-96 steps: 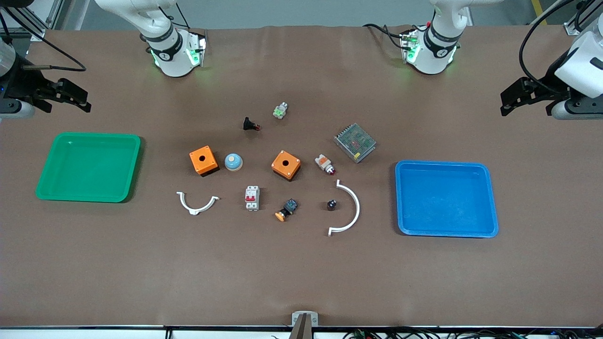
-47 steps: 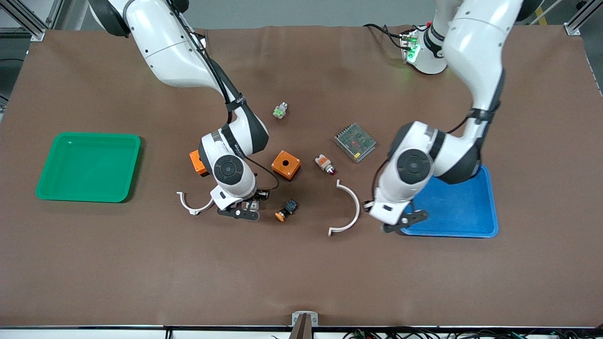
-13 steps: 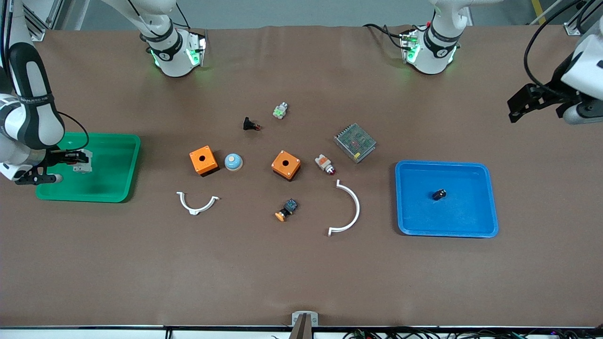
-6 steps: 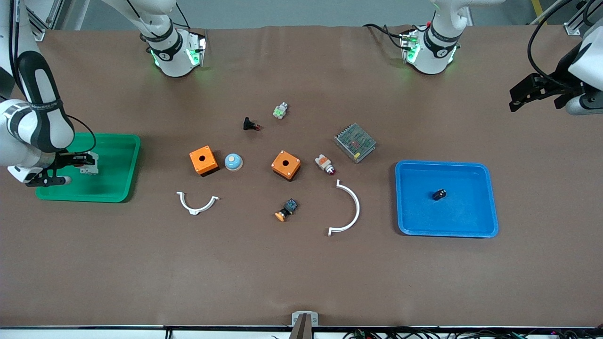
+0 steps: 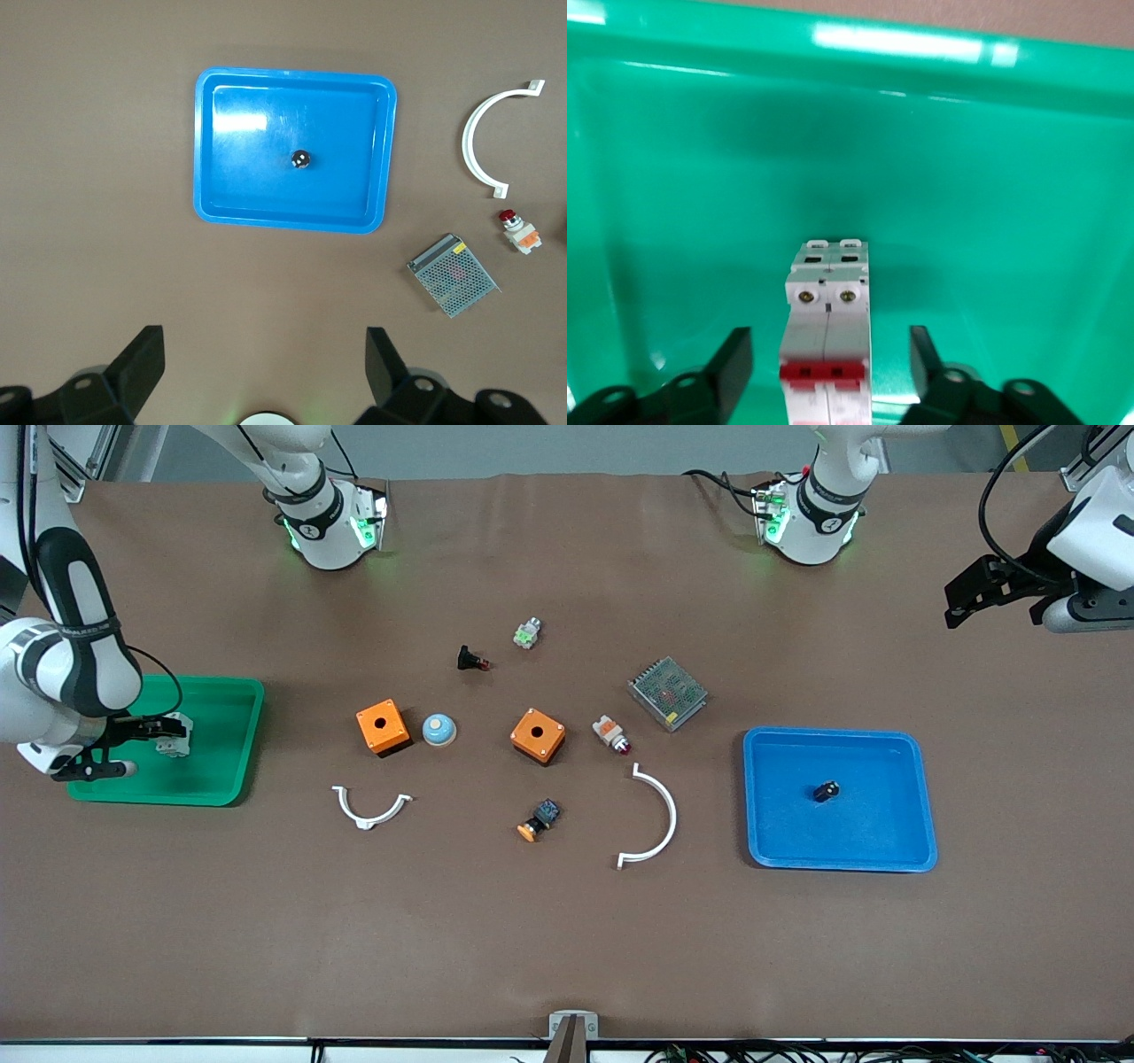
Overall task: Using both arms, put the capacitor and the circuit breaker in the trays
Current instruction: 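Lower the breaker into the green tray and open the right gripper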
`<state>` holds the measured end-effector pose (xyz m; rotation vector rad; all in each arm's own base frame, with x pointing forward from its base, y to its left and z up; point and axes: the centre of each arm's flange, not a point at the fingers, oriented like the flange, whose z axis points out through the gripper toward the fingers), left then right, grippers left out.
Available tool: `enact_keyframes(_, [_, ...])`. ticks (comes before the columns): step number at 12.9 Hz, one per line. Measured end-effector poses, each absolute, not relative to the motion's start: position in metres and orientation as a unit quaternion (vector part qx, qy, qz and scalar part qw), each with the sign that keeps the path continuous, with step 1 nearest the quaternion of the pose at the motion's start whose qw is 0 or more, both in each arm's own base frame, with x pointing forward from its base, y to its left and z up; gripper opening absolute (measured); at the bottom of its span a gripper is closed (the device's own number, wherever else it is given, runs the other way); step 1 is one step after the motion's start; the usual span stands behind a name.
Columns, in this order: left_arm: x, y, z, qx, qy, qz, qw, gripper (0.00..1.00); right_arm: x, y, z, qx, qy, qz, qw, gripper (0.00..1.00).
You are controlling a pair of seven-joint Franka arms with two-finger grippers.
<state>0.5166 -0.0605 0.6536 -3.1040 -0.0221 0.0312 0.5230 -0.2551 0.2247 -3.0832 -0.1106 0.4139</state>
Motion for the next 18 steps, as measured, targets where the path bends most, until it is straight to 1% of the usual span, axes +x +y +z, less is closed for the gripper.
enact_keyframes(1, [0.517, -0.060, 0.653, -1.000, -0.007, 0.010, 0.019, 1.00, 0.534, -0.257, 0.243, -0.990, -0.036, 0.138, 0.017, 0.97])
enact_keyframes(2, [0.517, -0.060, 0.653, -1.000, -0.007, 0.011, 0.019, 1.00, 0.547, -0.256, 0.266, -0.989, -0.039, 0.139, 0.019, 1.00])
enact_keyframes(4, [0.517, -0.060, 0.652, -1.000, -0.007, 0.012, 0.019, 1.00, 0.578, -0.242, 0.319, -0.990, -0.056, 0.129, 0.015, 1.00])
enact_keyframes(7, [0.517, -0.060, 0.650, -1.000, -0.008, 0.013, 0.019, 1.00, 0.620, -0.200, 0.388, -0.991, -0.092, 0.096, 0.004, 1.00])
enact_keyframes(9, [0.517, -0.060, 0.649, -1.000, -0.008, 0.014, 0.019, 1.00, 0.643, -0.157, 0.424, -0.991, -0.115, 0.067, 0.019, 1.00])
enact_keyframes(12, [0.517, -0.059, 0.647, -1.000, -0.008, 0.016, 0.019, 1.00, 0.662, -0.105, 0.455, -0.988, -0.138, 0.026, 0.055, 1.00])
enact_keyframes(14, [0.517, -0.060, 0.646, -1.000, -0.008, 0.017, 0.019, 1.00, 0.671, -0.065, 0.472, -0.987, -0.150, 0.010, 0.055, 1.00])
enact_keyframes(18, [0.517, -0.059, 0.645, -1.000, -0.008, 0.018, 0.020, 1.00, 0.676, 0.007, 0.496, -0.992, -0.119, 0.008, 0.053, 1.00])
